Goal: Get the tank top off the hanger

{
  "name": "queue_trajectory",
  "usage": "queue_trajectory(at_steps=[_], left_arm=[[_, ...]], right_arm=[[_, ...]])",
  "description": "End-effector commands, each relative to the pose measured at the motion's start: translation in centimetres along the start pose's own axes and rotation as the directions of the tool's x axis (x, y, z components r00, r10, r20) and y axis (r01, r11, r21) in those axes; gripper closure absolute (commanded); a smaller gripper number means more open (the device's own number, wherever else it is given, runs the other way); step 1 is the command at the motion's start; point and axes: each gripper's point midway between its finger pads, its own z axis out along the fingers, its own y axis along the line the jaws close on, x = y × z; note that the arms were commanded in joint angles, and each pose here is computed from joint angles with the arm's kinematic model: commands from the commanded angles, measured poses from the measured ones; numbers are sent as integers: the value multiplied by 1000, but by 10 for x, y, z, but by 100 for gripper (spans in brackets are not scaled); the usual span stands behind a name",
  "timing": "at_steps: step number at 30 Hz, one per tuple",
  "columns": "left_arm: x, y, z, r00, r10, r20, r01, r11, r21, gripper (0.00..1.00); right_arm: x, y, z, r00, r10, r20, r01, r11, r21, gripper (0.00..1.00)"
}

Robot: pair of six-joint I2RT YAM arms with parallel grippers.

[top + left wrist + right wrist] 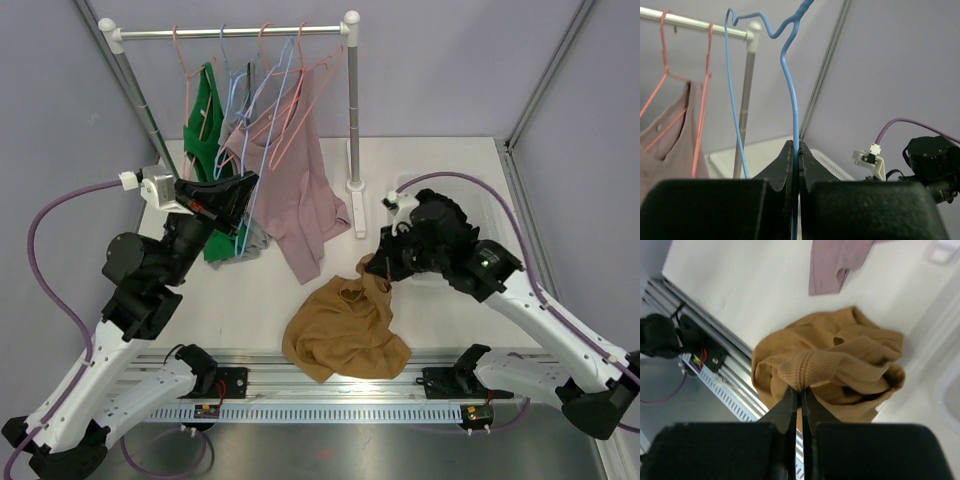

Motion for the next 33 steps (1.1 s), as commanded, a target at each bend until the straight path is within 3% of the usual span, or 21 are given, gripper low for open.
queue_trajectory(at_steps=[1,4,6,7,8,16,27,28,33], left_arm=[[24,22,-20,989,-37,-146,15,989,-147,100],[36,36,-29,976,-65,-207,15,971,-238,100],[37,40,-32,966,-77,-249,6,961,-276,100],[46,44,-28,955,-86,-283,-2,955,-296,100],[46,45,-28,950,-90,-299,-6,953,-304,100],[42,54,1,928,-102,-360,-23,945,-325,100],[23,49,99,912,-232,-339,180,967,-178,100],[34,54,107,899,-248,-360,192,964,-186,100],[28,59,119,912,-266,-313,211,957,-198,100]], right_arm=[[37,15,41,996,-24,-86,23,1000,-13,100],[68,11,67,989,-13,-148,16,1000,25,100],[78,1,77,989,16,-147,-4,996,86,68],[81,-6,80,989,17,-145,1,992,123,31],[82,-8,80,990,21,-140,0,990,142,3],[64,-6,58,998,27,-50,-20,990,138,0],[67,-12,49,999,15,-32,-10,989,147,0],[69,-13,51,999,14,-40,-7,988,152,0],[72,-14,55,998,9,-55,0,988,153,0]])
